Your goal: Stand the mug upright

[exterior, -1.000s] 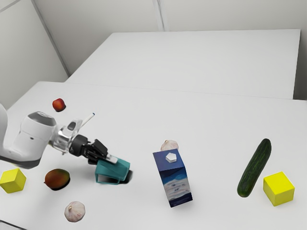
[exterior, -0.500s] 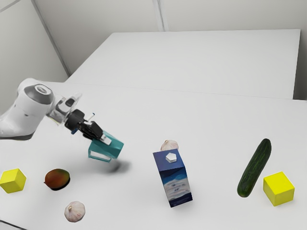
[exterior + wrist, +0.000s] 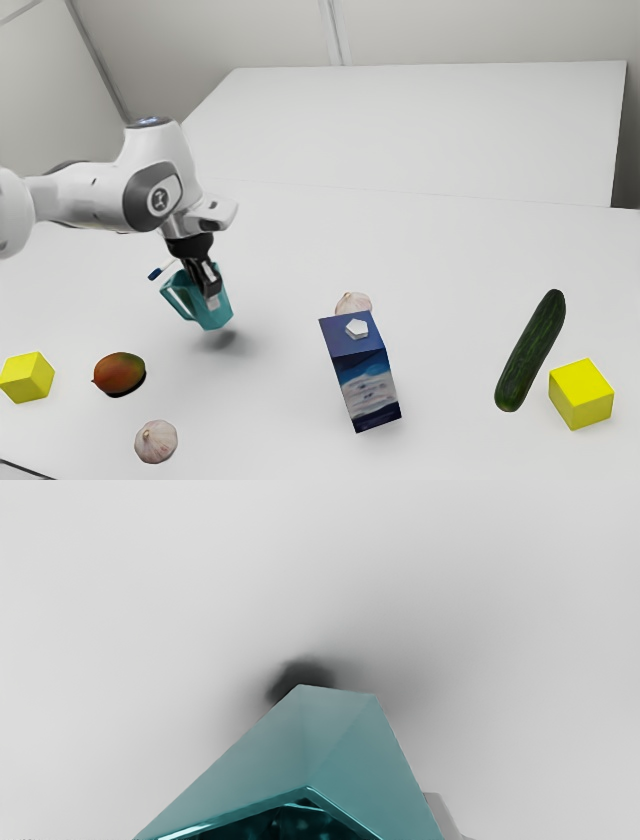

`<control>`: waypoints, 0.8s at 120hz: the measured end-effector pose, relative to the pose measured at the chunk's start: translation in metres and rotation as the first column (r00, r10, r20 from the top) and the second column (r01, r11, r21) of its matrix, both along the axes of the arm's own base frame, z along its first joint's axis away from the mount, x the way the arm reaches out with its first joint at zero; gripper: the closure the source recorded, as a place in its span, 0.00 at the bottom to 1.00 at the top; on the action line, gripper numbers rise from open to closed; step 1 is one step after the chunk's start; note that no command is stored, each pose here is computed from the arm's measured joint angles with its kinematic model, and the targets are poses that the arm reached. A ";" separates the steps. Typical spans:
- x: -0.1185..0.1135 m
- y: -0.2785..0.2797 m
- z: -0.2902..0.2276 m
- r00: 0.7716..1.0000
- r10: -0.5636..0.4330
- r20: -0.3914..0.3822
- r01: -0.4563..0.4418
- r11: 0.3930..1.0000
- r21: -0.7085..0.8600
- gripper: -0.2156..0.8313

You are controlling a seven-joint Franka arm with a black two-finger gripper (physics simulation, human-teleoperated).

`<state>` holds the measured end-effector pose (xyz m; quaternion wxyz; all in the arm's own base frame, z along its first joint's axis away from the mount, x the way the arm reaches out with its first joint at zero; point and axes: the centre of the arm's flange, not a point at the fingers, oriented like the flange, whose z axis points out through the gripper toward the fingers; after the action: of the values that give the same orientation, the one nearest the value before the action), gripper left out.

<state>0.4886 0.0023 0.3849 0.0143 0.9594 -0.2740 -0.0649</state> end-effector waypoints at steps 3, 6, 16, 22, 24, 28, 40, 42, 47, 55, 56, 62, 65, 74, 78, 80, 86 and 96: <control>-0.001 -0.001 -0.004 1.000 0.001 0.005 -0.001 1.000 0.012 0.93; -0.001 -0.002 -0.007 1.000 0.002 0.010 -0.002 1.000 0.021 0.93; -0.005 -0.006 -0.020 1.000 0.009 0.025 -0.010 0.999 0.042 0.93; -0.004 -0.010 -0.024 0.999 0.009 0.038 -0.011 0.999 0.053 0.93; -0.004 -0.012 -0.025 0.999 0.007 0.042 -0.009 0.998 0.057 0.93; -0.003 -0.015 -0.027 0.999 0.004 0.048 -0.007 0.998 0.064 0.93; 0.000 -0.021 -0.041 0.999 0.008 0.048 -0.011 0.997 0.070 0.93; 0.001 -0.021 -0.042 0.999 0.010 0.048 -0.014 0.997 0.070 0.93; 0.002 -0.022 -0.046 0.999 0.018 0.049 -0.021 0.997 0.070 0.93; 0.003 -0.022 -0.049 0.998 0.031 0.054 -0.035 0.997 0.071 0.93; 0.003 -0.022 -0.049 0.998 0.033 0.055 -0.037 0.997 0.071 0.92; 0.004 -0.021 -0.050 0.997 0.044 0.060 -0.048 0.996 0.071 0.87; 0.004 -0.021 -0.050 0.997 0.049 0.062 -0.053 0.996 0.071 0.83; 0.005 -0.020 -0.052 0.996 0.065 0.064 -0.069 0.995 0.069 0.67; 0.005 -0.020 -0.052 0.995 0.072 0.065 -0.076 0.995 0.068 0.60; 0.006 -0.020 -0.052 0.995 0.075 0.067 -0.080 0.995 0.068 0.57; 0.006 -0.019 -0.049 0.993 0.085 0.077 -0.090 0.994 0.068 0.49; 0.007 -0.018 -0.033 0.989 0.101 0.106 -0.109 0.992 0.069 0.40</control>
<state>0.4957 -0.0154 0.3518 -0.0320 0.9745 -0.2208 -0.0250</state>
